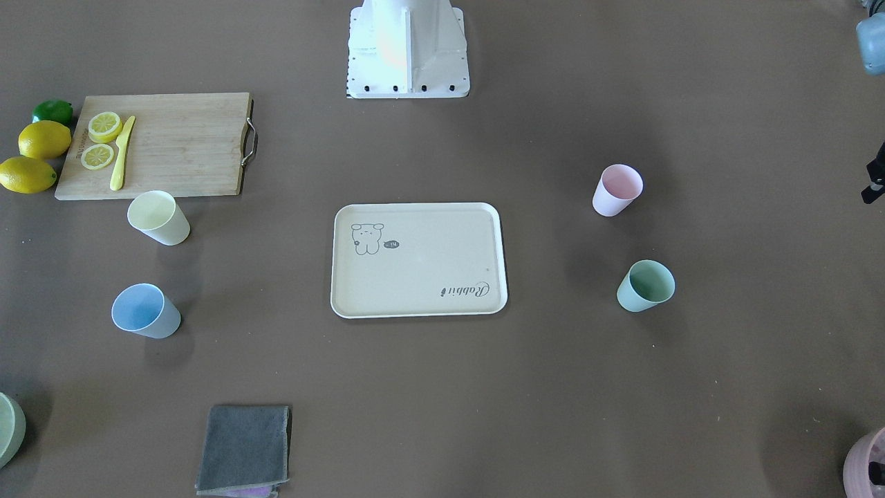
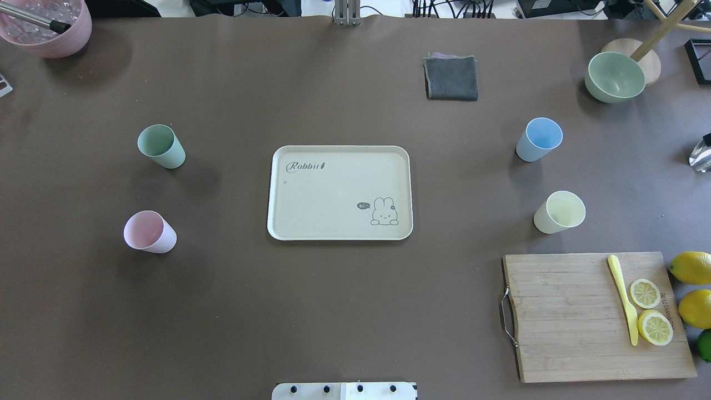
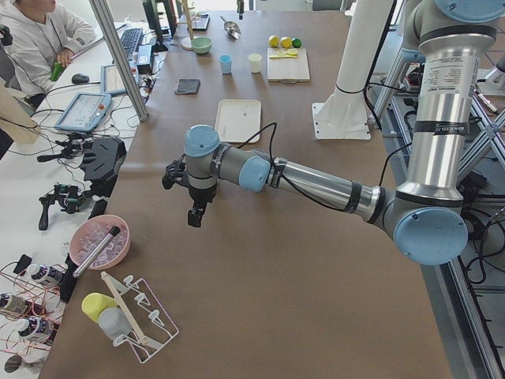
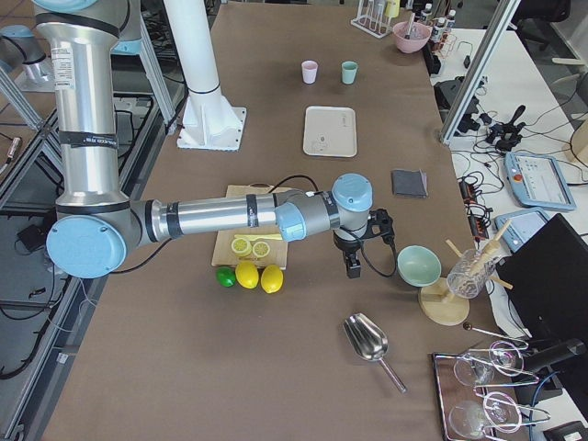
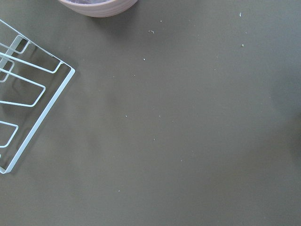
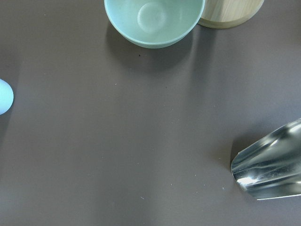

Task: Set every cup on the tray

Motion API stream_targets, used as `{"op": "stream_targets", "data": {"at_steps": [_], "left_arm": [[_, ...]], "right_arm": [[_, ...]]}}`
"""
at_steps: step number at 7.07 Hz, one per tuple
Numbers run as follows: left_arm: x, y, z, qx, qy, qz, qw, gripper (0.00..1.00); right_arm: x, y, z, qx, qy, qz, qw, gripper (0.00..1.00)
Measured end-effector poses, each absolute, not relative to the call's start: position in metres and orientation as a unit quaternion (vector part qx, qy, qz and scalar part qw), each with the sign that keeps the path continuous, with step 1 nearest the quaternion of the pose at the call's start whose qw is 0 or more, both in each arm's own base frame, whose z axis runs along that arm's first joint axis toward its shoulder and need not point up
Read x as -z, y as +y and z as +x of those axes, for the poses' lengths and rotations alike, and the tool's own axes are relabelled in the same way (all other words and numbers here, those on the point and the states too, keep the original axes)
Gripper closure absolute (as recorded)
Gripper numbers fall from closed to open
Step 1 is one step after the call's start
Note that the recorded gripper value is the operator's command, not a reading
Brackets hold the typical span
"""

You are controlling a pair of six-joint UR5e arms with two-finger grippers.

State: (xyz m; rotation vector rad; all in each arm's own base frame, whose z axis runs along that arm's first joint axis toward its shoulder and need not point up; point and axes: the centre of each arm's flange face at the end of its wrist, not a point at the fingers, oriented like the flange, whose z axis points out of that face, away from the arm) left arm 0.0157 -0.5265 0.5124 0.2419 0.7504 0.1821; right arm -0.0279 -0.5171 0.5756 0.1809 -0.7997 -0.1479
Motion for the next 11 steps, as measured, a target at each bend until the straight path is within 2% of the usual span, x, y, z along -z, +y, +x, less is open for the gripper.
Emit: {"op": "stream_targets", "data": {"at_steps": [3,6,8,9,10,11], "left_arm": [[-0.488,-0.515,0.08,-0.071,0.385,0.105,0.914,0.03],[-0.461,-0.471,0.197,-0.027,0.42,0.094,0.902,0.03],[-0.443,-0.439,0.258,-0.024,0.425,0.08,0.902,0.1],[-0.441,-0.425,0.282,-0.03,0.422,0.074,0.903,0.21],[-0.441,-0.413,0.3,-0.04,0.419,0.069,0.905,0.53],[-0.441,-0.405,0.312,-0.048,0.417,0.066,0.905,1.0]], "right_arm": [[-0.56,-0.515,-0.055,0.076,-0.397,0.08,0.911,0.0],[-0.509,-0.497,-0.119,0.063,-0.421,0.056,0.903,0.0],[-0.489,-0.484,-0.152,0.066,-0.43,0.041,0.9,0.01],[-0.485,-0.481,-0.164,0.069,-0.432,0.036,0.899,0.01],[-0.482,-0.478,-0.173,0.074,-0.432,0.033,0.898,0.02],[-0.48,-0.477,-0.18,0.076,-0.432,0.03,0.898,0.02]]}}
